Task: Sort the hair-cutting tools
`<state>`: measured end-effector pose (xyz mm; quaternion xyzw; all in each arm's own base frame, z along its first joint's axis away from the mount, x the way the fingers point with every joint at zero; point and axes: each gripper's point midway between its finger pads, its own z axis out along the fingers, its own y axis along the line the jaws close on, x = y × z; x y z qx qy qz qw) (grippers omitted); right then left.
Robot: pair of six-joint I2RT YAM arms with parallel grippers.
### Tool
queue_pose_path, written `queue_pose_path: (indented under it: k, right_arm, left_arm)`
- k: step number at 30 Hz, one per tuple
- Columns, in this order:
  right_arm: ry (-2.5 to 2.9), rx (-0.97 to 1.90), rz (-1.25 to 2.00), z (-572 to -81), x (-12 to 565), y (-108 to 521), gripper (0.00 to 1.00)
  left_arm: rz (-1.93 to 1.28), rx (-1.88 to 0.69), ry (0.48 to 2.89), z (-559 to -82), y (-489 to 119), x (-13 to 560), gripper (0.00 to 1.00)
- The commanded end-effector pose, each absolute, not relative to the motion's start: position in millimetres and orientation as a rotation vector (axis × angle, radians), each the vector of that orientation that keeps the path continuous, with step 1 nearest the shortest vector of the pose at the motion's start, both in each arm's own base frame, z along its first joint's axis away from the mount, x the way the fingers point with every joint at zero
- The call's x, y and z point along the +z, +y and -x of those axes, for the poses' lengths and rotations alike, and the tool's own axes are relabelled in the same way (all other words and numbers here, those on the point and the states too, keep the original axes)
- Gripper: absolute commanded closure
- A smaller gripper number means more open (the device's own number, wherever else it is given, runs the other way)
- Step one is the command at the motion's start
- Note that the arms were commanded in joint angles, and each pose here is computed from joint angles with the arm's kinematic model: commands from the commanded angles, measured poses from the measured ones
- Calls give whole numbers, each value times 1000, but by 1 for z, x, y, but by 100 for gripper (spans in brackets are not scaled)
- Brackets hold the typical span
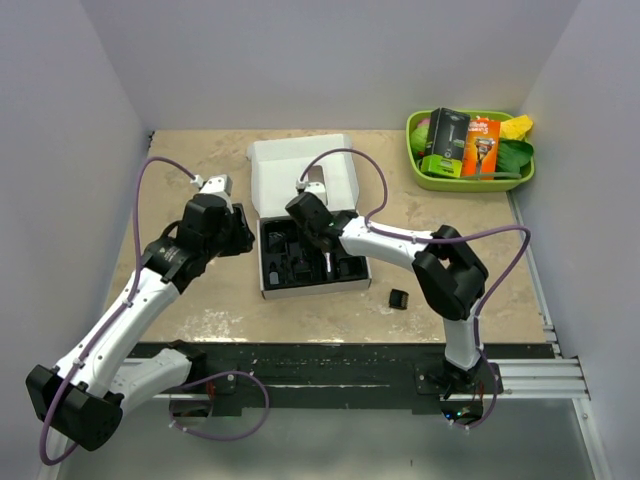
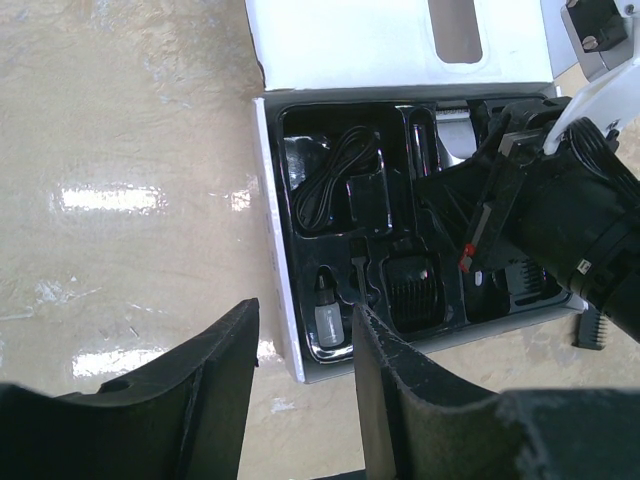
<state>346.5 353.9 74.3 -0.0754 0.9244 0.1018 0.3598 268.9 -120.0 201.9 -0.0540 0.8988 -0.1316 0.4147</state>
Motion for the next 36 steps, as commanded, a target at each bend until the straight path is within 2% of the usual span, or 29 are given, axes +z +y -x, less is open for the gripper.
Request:
queue_pose_path:
  k: [1,10,12,13,15,16,17,20,25,30,36]
  right_arm:
    - [2371,236,164,-348,76,351,100]
    - [2235,275,148,-345,166,340,100]
    - [2188,291,130,-340,193,329,91]
    - [2197,272,135,-334,192,320,82]
    - [2160,271,113,-327,214,303,72]
    - [2176,241,121,-318,209,291,62]
    - [2180,231,118,-314,209,284,57]
    - [2196,168,101,-296,209,251,48]
    - [2237,107,43,-259,198,200,44]
    - [2338,151,-37,-225,173,180,37]
    - [2427,56,-6,-199,148,152,28]
  left_arm:
    - [114,-356,2221,-271,-123,209,53]
    - [105,-382,2187,-269,-124,230,53]
    - [97,-392,2176,-268,-125,236,52]
    - [93,-398,2167,-267,-125,240,52]
    - [84,-406,2152,-266,-125,247,52]
    - [81,-412,2145,-265,-125,249,52]
    - [73,-426,2137,-263,-126,253,51]
    - [36,-462,2126,-259,-131,260,51]
    - [-49,-513,2100,-252,-138,269,49]
    - [-142,-579,2110,-244,-150,269,49]
    - [-170,-622,2108,-240,-156,269,49]
